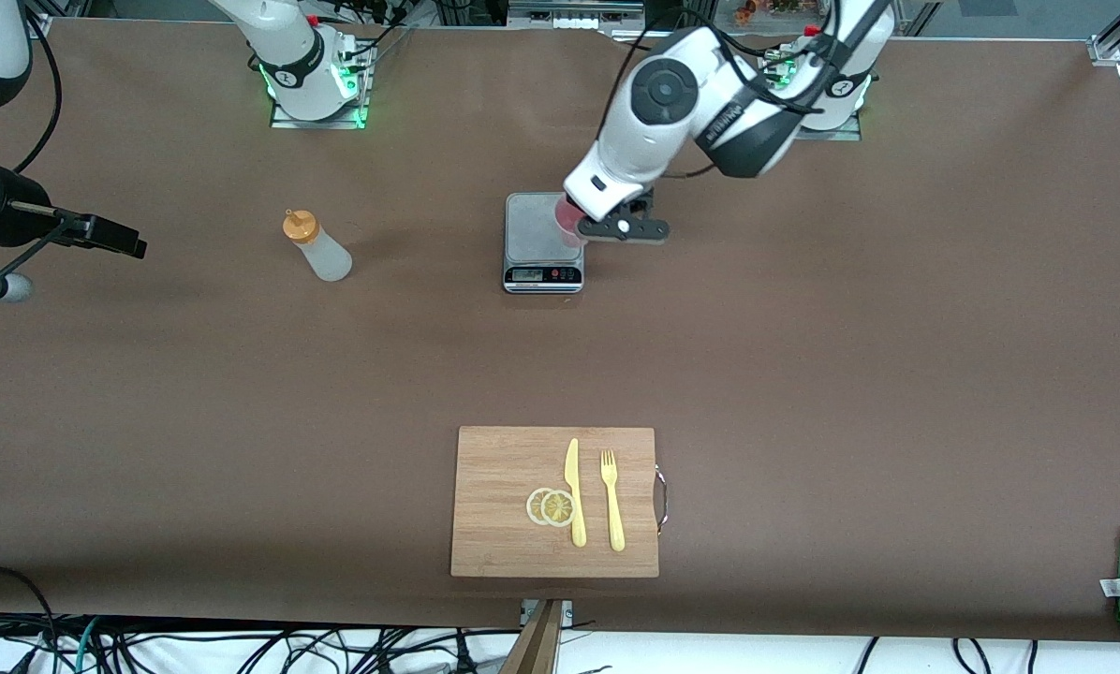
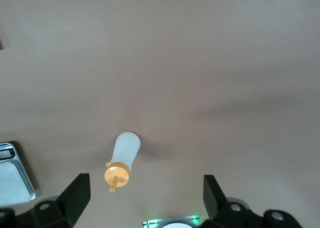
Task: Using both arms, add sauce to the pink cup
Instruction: 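Carry the pink cup with the left gripper onto the scale, then release the cup and withdraw the left gripper while the right gripper reaches the bottle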
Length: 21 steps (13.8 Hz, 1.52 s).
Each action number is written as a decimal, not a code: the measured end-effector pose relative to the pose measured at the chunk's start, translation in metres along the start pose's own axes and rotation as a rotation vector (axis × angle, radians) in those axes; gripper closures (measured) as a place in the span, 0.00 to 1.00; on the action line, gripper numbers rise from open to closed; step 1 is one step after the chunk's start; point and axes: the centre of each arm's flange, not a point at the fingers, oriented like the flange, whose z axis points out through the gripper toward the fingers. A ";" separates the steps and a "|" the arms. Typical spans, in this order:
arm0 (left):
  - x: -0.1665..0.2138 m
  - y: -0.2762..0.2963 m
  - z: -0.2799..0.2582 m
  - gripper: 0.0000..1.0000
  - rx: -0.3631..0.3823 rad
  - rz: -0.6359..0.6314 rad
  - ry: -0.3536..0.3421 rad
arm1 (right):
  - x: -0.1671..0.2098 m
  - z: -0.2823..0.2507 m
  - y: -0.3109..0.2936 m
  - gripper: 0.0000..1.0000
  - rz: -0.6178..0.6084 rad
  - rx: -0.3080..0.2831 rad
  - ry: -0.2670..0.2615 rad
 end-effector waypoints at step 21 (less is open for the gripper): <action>-0.029 0.036 0.087 0.53 0.025 -0.125 0.056 | 0.017 0.029 -0.002 0.00 -0.251 0.131 -0.045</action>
